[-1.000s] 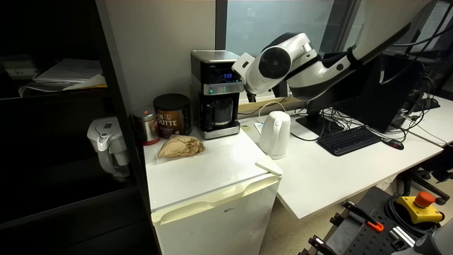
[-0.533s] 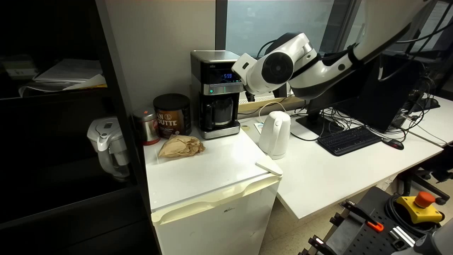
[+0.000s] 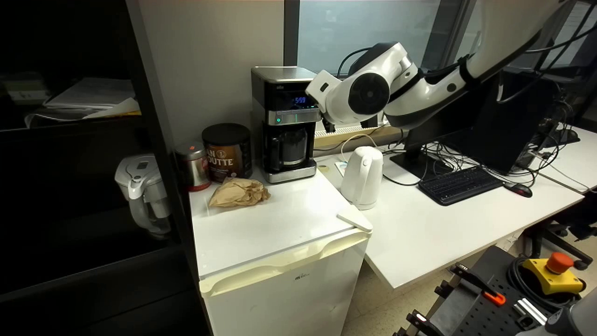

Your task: Press a button on the coffee maker

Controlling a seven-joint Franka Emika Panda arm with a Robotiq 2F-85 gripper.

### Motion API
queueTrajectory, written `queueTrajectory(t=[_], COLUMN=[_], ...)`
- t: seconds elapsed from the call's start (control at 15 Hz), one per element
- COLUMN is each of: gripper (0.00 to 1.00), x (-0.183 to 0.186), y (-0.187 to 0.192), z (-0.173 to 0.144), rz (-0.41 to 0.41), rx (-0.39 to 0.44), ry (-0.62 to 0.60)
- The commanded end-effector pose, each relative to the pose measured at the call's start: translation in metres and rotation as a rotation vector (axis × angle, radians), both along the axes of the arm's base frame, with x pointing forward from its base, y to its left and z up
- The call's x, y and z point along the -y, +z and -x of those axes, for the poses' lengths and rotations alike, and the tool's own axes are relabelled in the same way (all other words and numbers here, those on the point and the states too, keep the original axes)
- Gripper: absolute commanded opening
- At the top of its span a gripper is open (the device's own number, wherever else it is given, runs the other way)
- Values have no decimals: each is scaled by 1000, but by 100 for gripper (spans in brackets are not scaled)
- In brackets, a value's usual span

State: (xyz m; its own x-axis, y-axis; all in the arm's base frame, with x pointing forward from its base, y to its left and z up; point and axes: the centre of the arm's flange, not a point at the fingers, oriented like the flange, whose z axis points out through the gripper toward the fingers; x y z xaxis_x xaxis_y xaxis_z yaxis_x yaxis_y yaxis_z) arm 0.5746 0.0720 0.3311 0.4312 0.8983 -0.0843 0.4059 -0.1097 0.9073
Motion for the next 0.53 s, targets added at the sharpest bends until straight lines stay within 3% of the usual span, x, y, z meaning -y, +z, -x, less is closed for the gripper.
queueTrajectory(t=[0.0,0.47], gripper=[0,0], x=[-1,0], y=[0,0], z=[-7,-16], rz=[-1,-14], rx=[27,24], ry=[20,19])
